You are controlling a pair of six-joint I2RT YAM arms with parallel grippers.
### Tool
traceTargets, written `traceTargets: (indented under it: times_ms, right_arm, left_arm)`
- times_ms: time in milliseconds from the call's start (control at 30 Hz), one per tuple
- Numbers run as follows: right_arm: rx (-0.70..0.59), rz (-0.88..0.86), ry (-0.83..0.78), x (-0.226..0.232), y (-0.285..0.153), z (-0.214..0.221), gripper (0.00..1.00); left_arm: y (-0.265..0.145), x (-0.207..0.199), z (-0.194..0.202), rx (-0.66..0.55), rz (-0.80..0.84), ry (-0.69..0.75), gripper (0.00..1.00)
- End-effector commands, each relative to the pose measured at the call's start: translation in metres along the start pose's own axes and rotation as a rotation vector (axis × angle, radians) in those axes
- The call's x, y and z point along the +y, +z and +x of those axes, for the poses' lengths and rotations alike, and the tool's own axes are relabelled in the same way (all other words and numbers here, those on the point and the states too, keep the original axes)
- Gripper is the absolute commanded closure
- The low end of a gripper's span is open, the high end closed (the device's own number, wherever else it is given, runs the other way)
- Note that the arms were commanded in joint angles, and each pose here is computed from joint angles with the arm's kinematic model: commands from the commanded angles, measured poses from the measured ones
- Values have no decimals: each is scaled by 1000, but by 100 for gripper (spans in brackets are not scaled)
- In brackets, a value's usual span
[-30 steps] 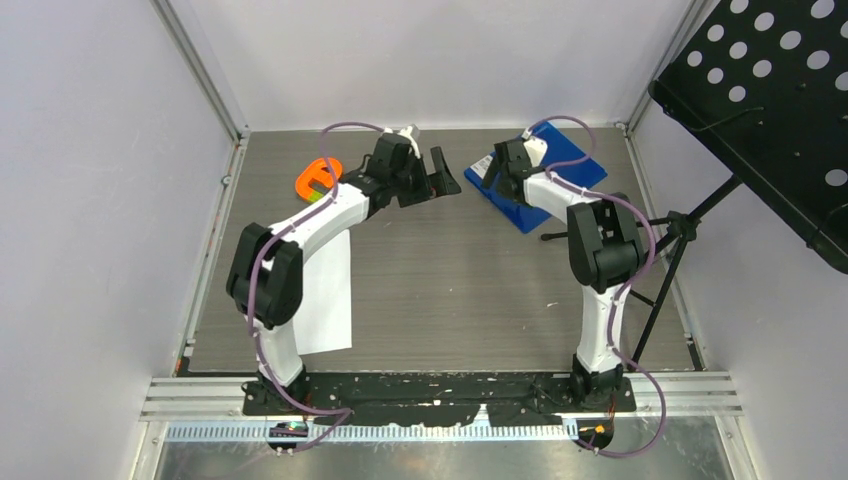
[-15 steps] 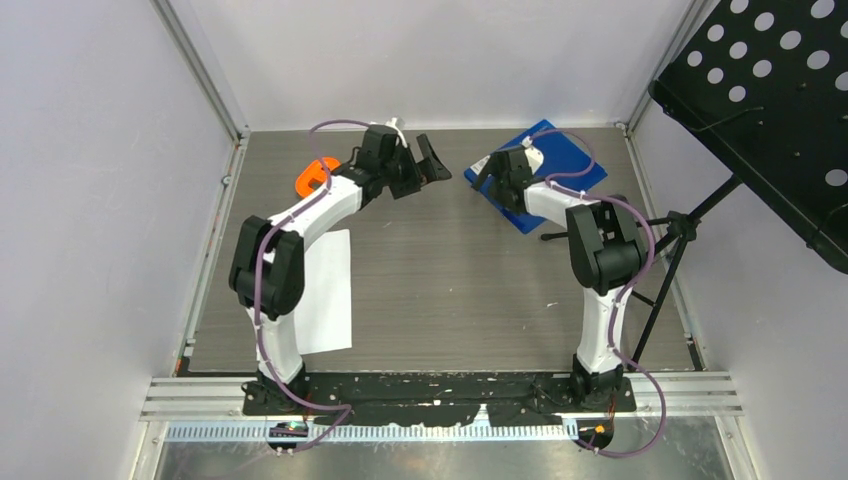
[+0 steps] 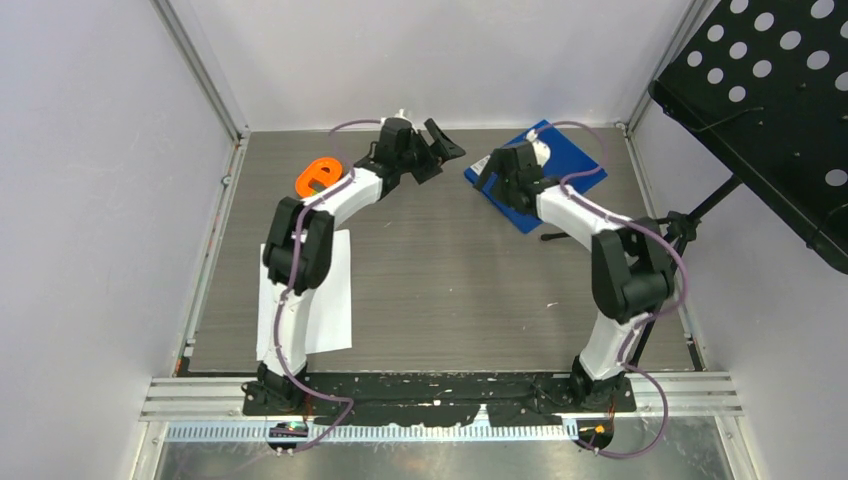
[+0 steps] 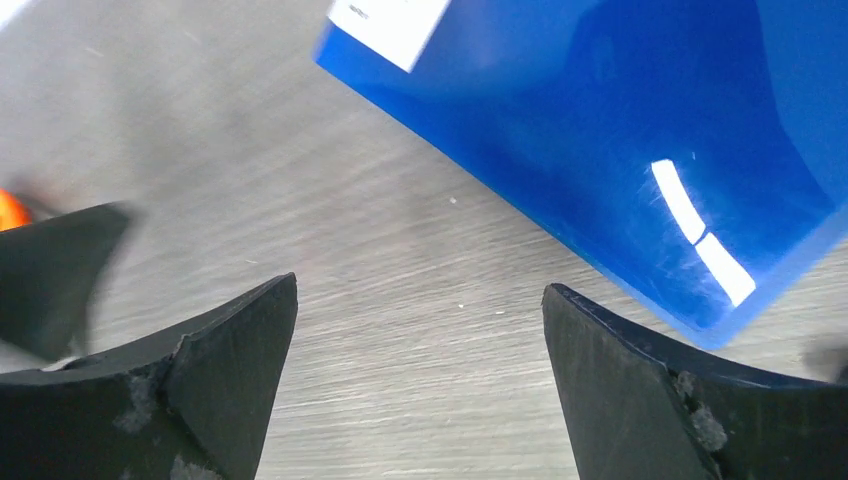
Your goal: Put the files into the folder
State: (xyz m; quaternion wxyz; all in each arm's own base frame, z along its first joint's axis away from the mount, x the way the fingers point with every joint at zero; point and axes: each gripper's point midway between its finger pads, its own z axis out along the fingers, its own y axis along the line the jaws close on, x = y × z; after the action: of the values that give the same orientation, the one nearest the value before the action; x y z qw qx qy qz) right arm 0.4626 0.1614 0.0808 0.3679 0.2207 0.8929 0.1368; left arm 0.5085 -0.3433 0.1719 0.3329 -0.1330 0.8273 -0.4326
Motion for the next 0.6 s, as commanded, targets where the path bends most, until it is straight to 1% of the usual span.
traceTargets:
  times_ms: [0,67,267,433,567]
  right_arm:
    - [-223,-44,13,16,-75,-78,3]
    - [-246,-34,26,9,-90,-87,3]
    - [-311,-68,35,1,-135,-107,3]
    - [-354,-103,27,0,-165,-118,3]
    - [-366,-125,24,2,-175,-122,3]
  left_arm:
    - [37,-31,-10,-60,153,-84,15]
    - [53,-44,-6,-59,184,-90,18]
    - [88,-34,13,-79,161,-128,20]
    - [98,-18,21,-102,119,-165,24]
    - [100,-12,24,-109,104,-173,27]
